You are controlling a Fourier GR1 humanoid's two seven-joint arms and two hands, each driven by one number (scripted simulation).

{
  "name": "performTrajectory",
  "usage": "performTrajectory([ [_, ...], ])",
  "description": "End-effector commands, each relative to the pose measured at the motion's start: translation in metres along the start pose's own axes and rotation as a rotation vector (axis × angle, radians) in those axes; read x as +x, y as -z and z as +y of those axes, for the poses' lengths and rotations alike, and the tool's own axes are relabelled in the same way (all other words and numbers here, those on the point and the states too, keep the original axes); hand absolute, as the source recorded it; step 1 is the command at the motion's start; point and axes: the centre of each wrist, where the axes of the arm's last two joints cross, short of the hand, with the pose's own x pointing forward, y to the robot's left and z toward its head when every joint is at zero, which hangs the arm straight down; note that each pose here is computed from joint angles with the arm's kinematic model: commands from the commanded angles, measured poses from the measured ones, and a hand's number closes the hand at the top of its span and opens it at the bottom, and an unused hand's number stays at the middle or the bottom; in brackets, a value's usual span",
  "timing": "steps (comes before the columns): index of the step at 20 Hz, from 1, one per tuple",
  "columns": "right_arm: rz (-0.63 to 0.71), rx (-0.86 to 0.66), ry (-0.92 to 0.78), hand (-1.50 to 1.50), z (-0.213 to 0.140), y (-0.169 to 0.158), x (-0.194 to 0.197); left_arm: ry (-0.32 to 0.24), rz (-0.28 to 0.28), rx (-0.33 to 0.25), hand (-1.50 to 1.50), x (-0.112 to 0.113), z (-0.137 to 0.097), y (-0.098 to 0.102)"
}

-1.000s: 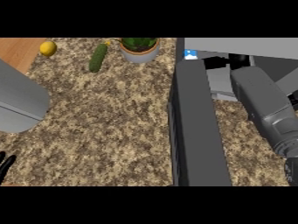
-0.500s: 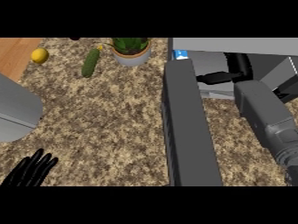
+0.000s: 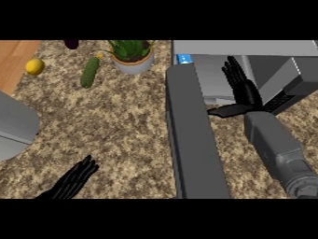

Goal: Pick up the milk, place it into the microwave and close the microwave

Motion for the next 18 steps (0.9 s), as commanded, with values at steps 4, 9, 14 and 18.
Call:
performTrajectory([
  [4,0.081,0.051,0.052,-1.50,0.017,-0.059,-0.045,0.026,0.040,-0.028,-1.50,-0.013,0.002,0.026],
  [9,0.133,0.003,-0.011,-1.50,-0.008,-0.122,-0.065,0.085,0.040,-0.018,1.50,-0.036,-0.009,0.060],
  [14,0.098,-0.073,-0.048,-1.50,-0.057,-0.160,-0.052,0.112,0.075,-0.047,1.50,-0.043,-0.001,0.078],
  [18,0.083,-0.098,-0.043,-1.50,-0.078,-0.182,-0.041,0.151,0.120,-0.118,1.50,-0.051,-0.014,0.106],
])
